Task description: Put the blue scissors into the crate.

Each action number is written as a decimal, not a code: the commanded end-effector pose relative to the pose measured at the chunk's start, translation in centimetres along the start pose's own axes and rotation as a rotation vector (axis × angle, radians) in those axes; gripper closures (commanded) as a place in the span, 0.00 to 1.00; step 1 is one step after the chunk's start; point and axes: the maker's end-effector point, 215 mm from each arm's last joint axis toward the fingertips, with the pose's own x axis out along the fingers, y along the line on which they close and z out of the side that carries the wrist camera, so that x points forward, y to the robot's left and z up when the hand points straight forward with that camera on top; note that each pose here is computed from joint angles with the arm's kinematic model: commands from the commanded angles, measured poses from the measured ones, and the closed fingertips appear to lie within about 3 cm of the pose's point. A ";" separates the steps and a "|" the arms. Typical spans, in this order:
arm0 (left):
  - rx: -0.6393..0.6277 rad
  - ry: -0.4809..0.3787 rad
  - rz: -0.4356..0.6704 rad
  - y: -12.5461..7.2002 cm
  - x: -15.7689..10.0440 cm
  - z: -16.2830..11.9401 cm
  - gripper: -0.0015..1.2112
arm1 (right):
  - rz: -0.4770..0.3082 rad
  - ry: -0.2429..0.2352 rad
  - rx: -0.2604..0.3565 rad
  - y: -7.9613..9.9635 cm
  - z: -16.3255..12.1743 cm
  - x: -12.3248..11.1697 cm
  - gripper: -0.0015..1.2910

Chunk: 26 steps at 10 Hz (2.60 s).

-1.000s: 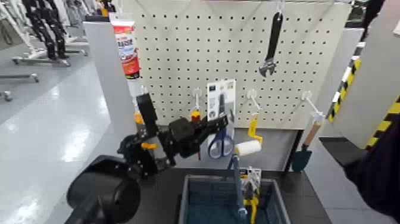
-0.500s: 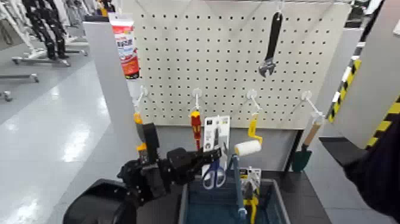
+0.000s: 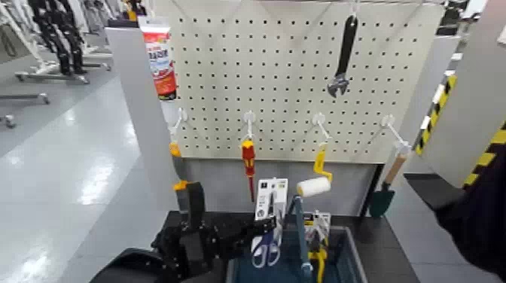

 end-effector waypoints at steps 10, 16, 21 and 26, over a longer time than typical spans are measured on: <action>-0.020 0.093 0.027 1.3 -0.2 -4.8 0.00 | 0.001 -0.001 0.000 0.0 0.0 0.0 0.06; 0.097 0.076 0.076 1.4 -0.4 -2.9 0.00 | -0.006 -0.004 0.001 -0.4 0.2 -0.2 0.06; 0.195 -0.094 0.608 4.6 -13.0 -1.7 0.00 | -0.034 -0.002 0.000 -1.3 0.2 -0.8 0.06; 0.251 -0.115 0.944 3.6 -22.9 -5.1 0.02 | -0.052 0.025 -0.004 -1.6 -0.2 -1.1 0.04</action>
